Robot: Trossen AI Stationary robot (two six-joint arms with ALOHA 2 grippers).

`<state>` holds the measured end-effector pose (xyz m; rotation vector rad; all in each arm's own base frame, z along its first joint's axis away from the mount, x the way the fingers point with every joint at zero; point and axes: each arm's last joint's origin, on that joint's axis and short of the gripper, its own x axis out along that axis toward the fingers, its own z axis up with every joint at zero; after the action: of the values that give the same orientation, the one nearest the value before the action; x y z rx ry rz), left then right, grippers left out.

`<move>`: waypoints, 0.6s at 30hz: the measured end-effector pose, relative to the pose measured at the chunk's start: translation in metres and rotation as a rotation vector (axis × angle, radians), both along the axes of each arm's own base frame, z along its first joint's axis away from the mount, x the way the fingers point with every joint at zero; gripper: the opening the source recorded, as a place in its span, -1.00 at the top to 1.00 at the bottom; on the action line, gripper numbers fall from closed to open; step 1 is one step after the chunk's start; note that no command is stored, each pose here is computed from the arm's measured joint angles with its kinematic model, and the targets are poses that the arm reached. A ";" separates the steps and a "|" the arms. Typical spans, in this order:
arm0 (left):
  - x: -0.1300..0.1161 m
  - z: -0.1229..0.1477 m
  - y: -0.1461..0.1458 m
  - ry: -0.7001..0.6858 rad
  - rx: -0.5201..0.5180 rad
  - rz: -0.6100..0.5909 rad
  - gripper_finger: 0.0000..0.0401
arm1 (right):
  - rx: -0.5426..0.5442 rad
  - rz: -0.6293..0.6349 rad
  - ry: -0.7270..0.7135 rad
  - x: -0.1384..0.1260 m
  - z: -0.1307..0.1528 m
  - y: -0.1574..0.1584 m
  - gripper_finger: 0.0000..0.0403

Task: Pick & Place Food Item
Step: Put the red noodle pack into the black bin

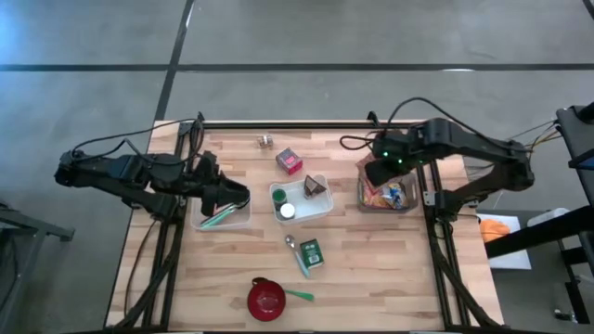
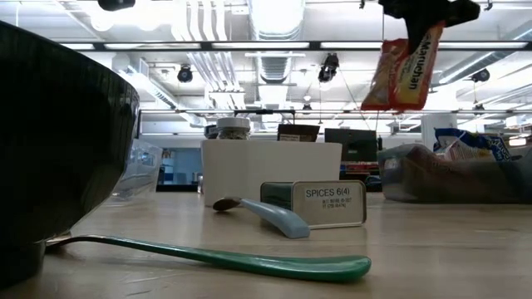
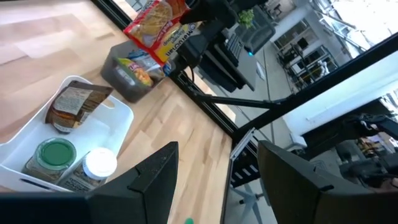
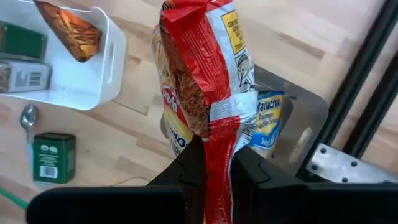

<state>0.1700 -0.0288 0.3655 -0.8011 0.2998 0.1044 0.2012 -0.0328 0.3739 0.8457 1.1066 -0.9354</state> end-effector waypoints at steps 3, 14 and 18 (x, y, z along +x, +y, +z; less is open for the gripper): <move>0.000 0.000 0.000 0.001 0.001 0.001 -0.10 | 0.002 -0.016 0.004 -0.006 -0.003 -0.001 0.85; 0.000 0.000 0.000 0.004 0.003 0.001 -0.10 | -0.001 -0.114 0.087 -0.030 -0.029 -0.016 0.85; 0.000 0.000 0.000 0.004 0.000 0.002 -0.10 | 0.006 -0.167 0.110 -0.040 -0.038 -0.023 0.85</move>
<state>0.1700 -0.0285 0.3652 -0.8010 0.3027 0.1076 0.1611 -0.0559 0.3363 0.9109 1.1461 -1.1284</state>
